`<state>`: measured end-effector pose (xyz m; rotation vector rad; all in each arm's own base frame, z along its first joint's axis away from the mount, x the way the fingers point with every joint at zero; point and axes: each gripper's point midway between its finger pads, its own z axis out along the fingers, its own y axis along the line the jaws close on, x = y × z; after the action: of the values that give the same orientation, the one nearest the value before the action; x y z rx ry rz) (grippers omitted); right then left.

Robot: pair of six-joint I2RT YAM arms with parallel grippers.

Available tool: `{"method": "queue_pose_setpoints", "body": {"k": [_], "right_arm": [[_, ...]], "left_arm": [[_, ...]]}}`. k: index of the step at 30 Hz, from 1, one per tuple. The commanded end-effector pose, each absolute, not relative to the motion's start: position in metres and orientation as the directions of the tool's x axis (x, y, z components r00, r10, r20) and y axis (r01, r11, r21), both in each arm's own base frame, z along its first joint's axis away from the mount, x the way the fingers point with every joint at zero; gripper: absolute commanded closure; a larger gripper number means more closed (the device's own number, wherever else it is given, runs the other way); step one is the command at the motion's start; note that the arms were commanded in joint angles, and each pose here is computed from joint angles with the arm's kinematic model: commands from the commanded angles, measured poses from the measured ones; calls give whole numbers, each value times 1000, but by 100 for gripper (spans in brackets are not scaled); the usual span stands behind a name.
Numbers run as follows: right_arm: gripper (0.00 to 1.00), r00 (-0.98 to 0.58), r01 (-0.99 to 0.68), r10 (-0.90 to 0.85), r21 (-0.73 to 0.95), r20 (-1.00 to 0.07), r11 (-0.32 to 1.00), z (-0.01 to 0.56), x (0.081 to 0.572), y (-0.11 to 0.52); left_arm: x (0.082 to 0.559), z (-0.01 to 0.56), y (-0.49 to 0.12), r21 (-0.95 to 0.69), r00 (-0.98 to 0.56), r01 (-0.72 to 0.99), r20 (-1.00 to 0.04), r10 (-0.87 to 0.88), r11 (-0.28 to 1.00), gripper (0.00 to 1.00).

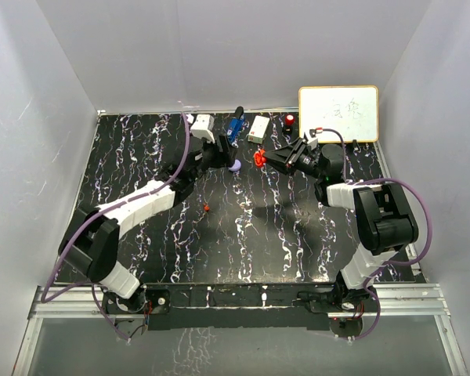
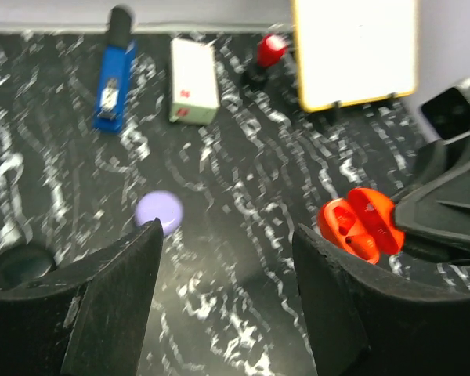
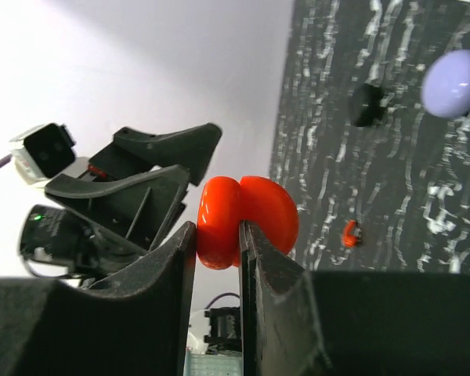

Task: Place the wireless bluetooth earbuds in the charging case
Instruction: Place the earbud in the charging case, then pick up the earbud from the center of the board.

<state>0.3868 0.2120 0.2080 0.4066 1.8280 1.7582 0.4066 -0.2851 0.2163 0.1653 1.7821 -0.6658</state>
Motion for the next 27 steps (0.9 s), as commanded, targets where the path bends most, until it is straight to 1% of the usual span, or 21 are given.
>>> {"method": "queue_pose_setpoints", "body": {"k": [1, 5, 11, 18, 27], "right_arm": [[100, -750, -268, 560, 936, -352, 229, 218, 394, 209], [100, -751, -265, 552, 931, -363, 252, 214, 393, 208], [100, -754, -264, 548, 931, -362, 252, 212, 392, 208], [100, -755, -265, 547, 931, -362, 250, 212, 392, 208], [100, -756, -264, 548, 933, -358, 245, 212, 392, 209]], "left_arm": [[382, 180, -237, -257, -502, 244, -858, -105, 935, 35], [361, 153, -221, -229, -614, 174, -786, -76, 958, 35], [321, 116, -219, -291, -735, 161, -673, -82, 943, 34], [292, 91, -212, -323, -799, 124, -593, -99, 938, 34], [277, 64, -216, -350, -846, 121, -526, -88, 929, 34]]}}
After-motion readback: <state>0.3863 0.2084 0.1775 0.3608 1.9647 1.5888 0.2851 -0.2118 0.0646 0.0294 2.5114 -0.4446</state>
